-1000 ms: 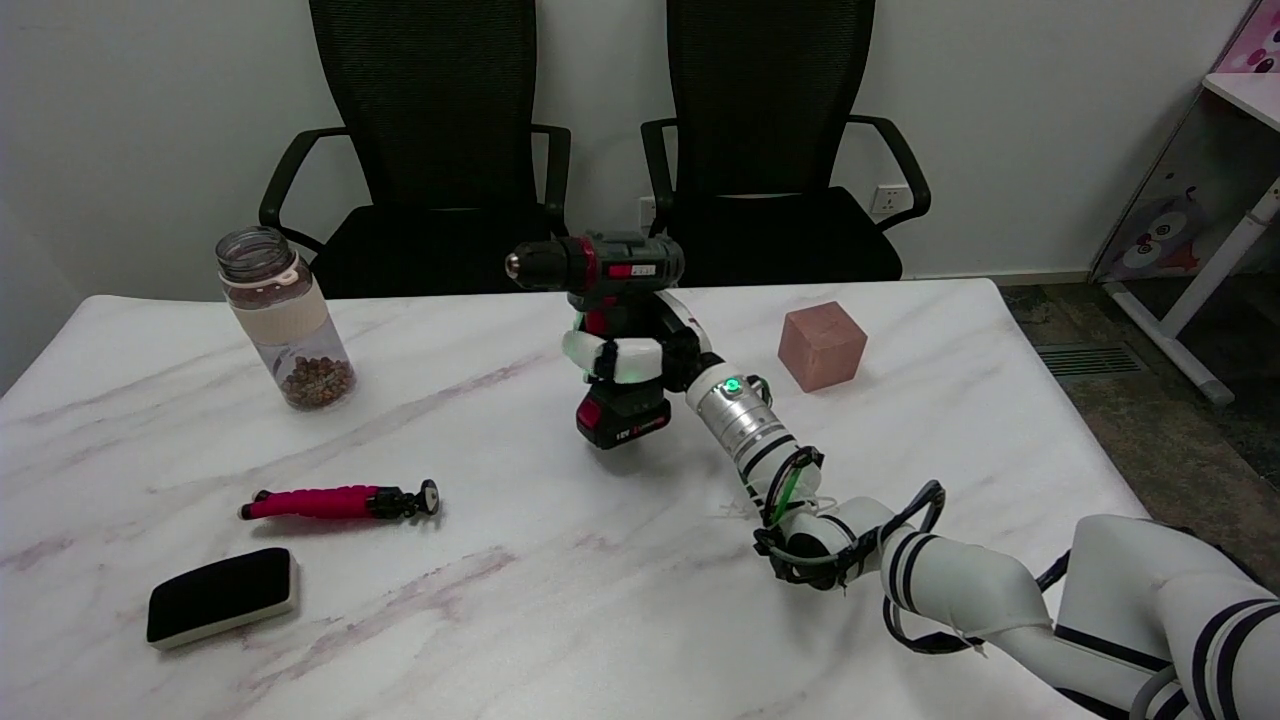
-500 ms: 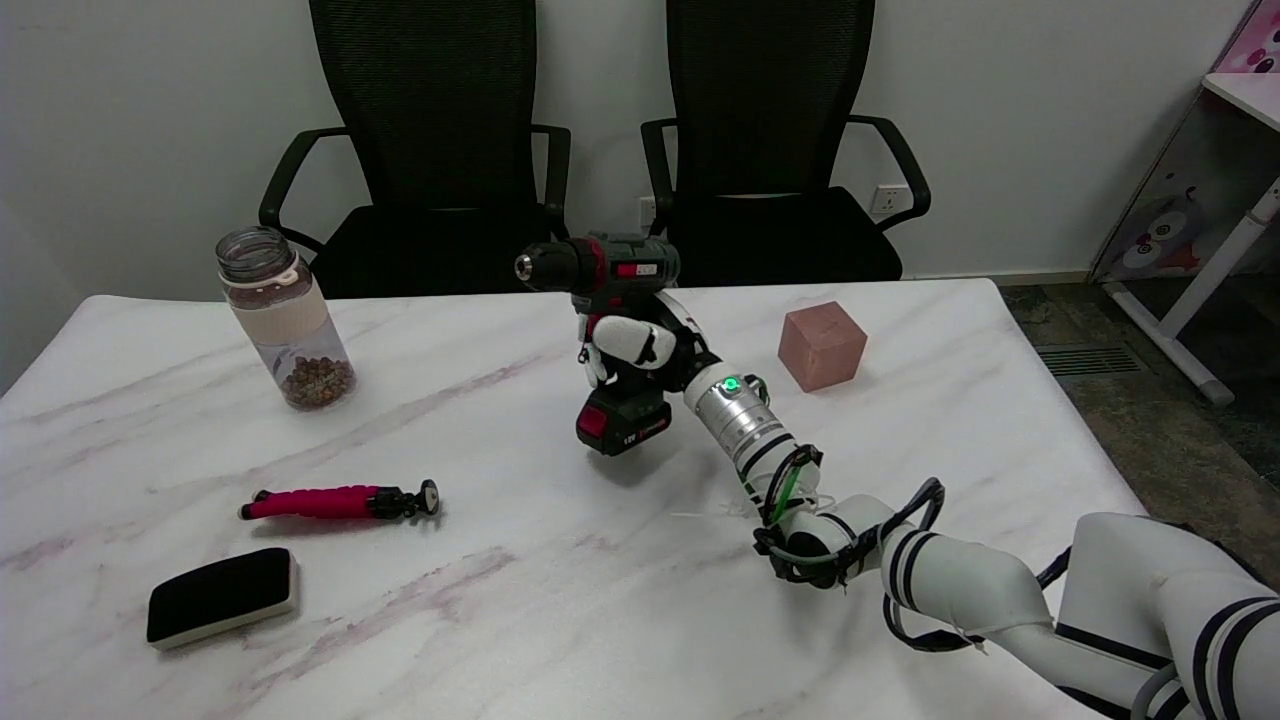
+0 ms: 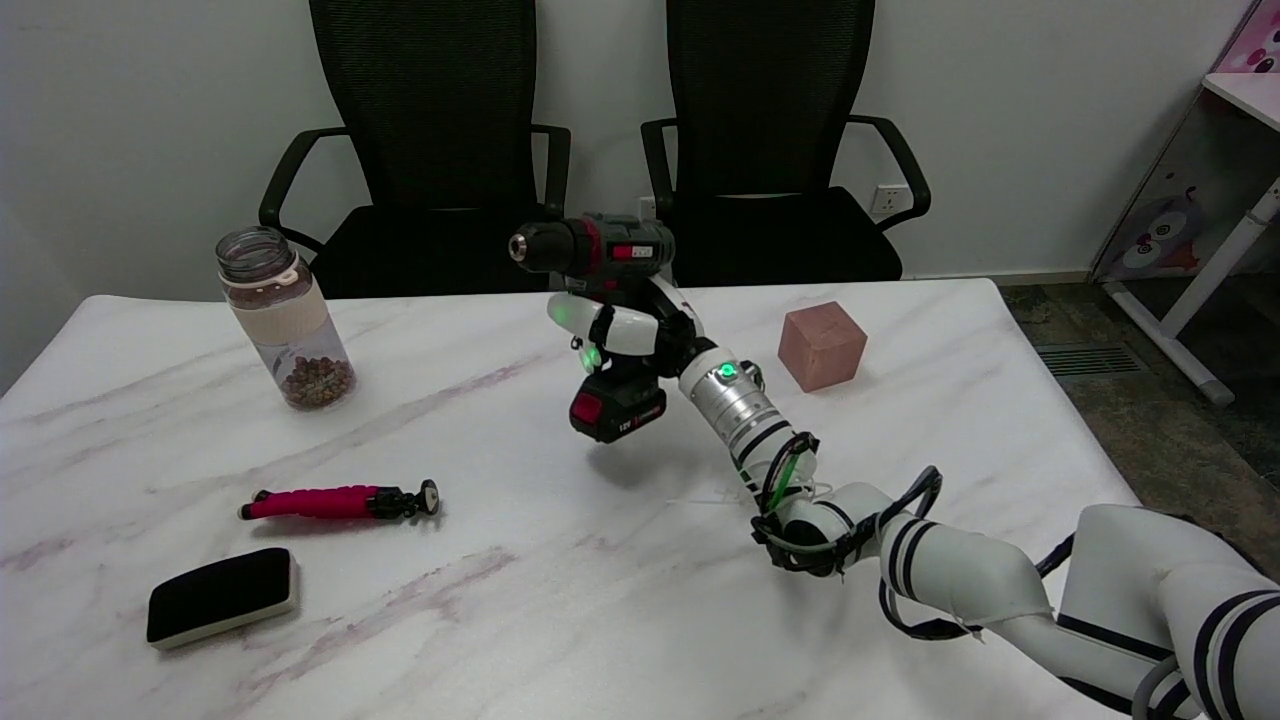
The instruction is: Pick up the power screwdriver.
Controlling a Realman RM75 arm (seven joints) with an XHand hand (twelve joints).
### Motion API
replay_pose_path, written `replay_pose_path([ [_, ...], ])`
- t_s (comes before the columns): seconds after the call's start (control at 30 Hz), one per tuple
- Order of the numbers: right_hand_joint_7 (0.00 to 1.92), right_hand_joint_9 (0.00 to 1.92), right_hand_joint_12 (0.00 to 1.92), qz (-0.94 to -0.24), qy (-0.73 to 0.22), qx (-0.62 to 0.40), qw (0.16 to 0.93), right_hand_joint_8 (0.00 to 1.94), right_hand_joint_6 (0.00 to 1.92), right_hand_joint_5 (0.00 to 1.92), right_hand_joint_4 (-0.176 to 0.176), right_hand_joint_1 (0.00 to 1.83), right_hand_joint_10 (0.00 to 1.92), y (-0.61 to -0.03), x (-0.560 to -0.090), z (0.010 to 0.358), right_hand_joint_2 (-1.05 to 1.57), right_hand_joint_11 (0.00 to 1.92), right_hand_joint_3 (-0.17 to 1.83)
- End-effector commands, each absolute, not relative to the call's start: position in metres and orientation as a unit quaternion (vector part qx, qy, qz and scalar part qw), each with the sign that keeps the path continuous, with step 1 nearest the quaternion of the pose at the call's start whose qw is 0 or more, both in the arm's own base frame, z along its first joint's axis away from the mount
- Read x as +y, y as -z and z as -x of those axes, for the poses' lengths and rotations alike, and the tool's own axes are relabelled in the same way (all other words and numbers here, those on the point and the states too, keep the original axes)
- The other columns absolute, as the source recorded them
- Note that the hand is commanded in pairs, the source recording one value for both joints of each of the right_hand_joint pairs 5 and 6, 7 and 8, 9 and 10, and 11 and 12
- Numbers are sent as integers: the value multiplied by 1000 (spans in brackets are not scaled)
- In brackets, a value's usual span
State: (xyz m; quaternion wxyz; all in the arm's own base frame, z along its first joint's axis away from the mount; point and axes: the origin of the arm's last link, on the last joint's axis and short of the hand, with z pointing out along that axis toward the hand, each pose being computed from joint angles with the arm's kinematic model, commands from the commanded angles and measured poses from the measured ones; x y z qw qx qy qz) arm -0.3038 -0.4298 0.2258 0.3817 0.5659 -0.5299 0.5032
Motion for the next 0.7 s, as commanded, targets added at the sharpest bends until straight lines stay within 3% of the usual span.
replay_pose_path([
  [0.03, 1920, 1920, 1920, -596, -524, -505, 339, 1920, 1920, 1920, 176, 859, 1920, -226, -450, 252, 1571, 1920, 1404],
  [0.27, 1920, 1920, 1920, -615, -537, -470, 333, 1920, 1920, 1920, 176, 866, 1920, -234, -460, 225, 1571, 1920, 1625],
  [0.7, 1920, 1920, 1920, -641, -552, -419, 331, 1920, 1920, 1920, 176, 908, 1920, -248, -468, 187, 1571, 1920, 1694],
])
